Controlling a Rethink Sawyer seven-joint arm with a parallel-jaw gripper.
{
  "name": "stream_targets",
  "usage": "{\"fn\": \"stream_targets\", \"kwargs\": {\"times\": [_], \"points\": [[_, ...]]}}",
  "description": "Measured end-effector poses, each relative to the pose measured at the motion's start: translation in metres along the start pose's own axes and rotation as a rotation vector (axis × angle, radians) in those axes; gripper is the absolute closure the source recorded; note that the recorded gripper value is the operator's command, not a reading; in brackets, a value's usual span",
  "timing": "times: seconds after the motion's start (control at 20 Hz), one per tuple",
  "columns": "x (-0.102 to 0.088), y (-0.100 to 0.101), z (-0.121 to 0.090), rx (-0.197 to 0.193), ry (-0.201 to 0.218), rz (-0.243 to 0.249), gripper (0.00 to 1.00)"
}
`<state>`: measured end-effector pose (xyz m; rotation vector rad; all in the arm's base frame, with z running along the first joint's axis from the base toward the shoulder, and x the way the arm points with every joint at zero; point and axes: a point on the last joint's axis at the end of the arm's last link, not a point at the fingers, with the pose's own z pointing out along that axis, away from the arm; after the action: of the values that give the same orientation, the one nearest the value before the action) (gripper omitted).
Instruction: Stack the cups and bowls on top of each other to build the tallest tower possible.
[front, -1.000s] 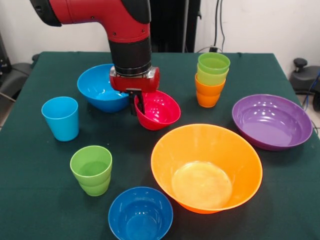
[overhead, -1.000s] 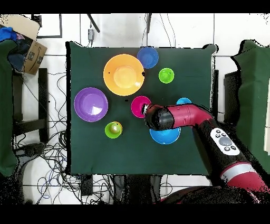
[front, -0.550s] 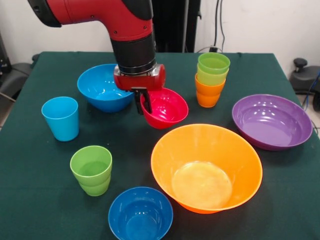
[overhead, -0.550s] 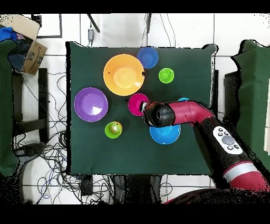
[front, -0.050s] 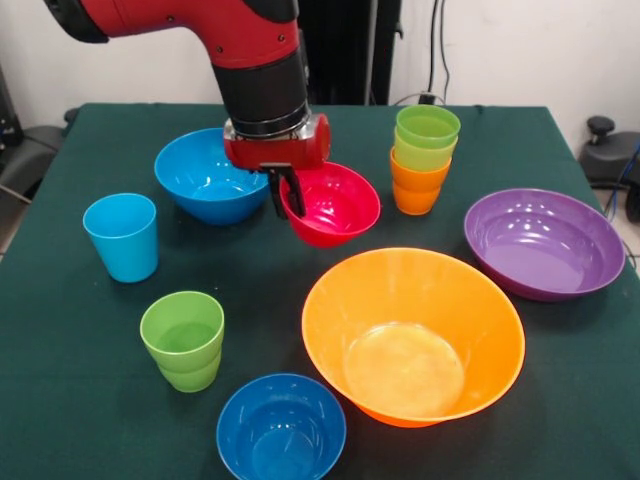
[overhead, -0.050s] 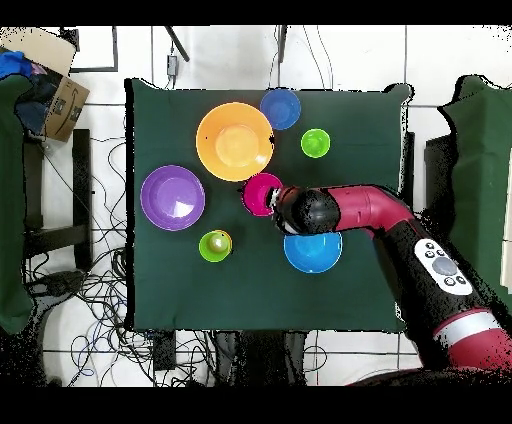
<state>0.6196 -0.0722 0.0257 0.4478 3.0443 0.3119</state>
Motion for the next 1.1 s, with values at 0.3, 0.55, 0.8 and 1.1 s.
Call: {"fn": "stream_targets", "kwargs": {"times": [0.3,0.55,0.8,1.1], "points": [[-0.002,0.010,-0.020,-0.018,0.026,0.011,1.00],[0.000,0.026,-0.034,-0.042,0.045,0.013,1.00],[0.005,0.046,-0.047,-0.071,0.055,0.002,1.00],[0.015,0.058,-0.055,-0.082,0.068,-0.012,1.00]]}}
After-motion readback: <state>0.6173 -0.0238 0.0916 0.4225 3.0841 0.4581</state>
